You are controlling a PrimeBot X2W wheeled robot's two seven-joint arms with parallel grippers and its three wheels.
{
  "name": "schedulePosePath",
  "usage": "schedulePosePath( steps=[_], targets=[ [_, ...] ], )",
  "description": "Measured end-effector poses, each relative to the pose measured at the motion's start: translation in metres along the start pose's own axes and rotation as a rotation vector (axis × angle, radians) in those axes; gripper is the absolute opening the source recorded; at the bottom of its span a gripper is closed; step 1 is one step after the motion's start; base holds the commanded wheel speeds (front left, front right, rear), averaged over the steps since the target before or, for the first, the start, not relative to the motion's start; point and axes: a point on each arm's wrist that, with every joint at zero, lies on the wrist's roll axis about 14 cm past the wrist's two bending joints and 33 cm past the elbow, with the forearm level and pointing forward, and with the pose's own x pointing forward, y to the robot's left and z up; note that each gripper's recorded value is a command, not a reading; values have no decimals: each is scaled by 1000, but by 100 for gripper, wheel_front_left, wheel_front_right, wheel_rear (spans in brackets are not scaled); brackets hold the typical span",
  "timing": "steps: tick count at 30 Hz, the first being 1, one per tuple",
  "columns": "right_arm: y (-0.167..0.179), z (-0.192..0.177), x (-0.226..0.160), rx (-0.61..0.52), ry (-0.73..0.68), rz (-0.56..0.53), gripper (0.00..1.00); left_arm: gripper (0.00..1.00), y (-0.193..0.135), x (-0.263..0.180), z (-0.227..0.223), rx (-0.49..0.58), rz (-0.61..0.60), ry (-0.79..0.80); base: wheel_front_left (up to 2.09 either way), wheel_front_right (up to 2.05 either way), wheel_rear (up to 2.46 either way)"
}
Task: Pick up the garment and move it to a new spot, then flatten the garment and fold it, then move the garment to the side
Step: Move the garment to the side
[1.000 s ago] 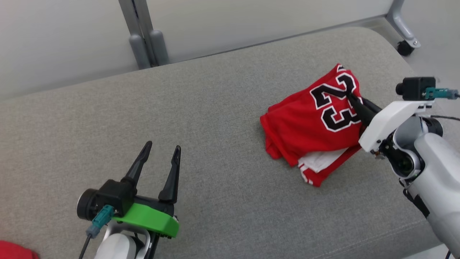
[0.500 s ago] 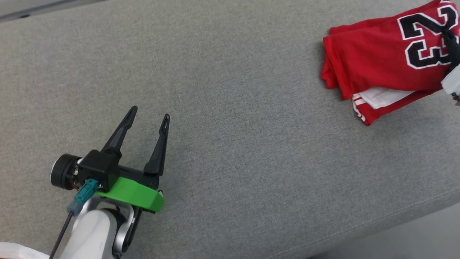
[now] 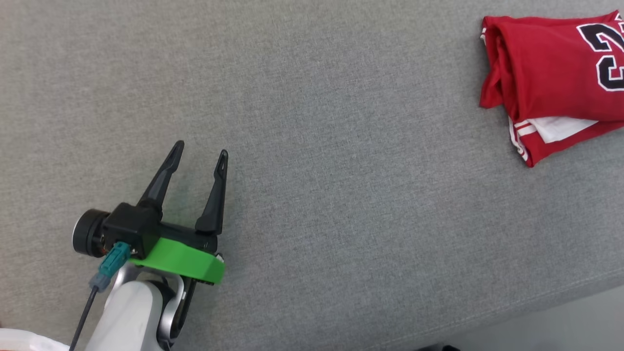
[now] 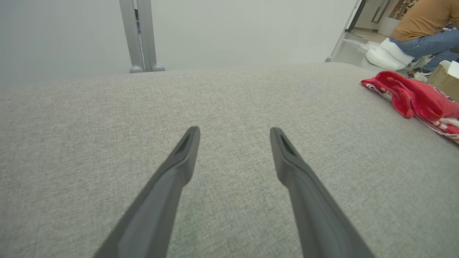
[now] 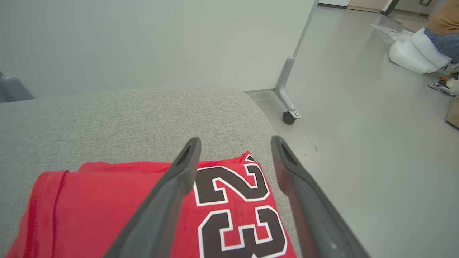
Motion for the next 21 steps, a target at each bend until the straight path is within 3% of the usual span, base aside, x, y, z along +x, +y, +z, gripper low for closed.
schedulePosePath(
  steps=[6, 12, 21],
  targets=[
    [22, 65, -19, -17, -189, 112, 100, 100, 8, -16, 33, 20, 64, -86, 0, 0, 0],
    [67, 110, -68, 32, -358, 276, 100, 100, 17, -50, 72, 54, 138, -174, 0, 0, 0],
    [86, 114, -143, 135, -472, 370, 100, 100, 23, -105, 111, 89, 251, -270, 0, 0, 0]
  ],
)
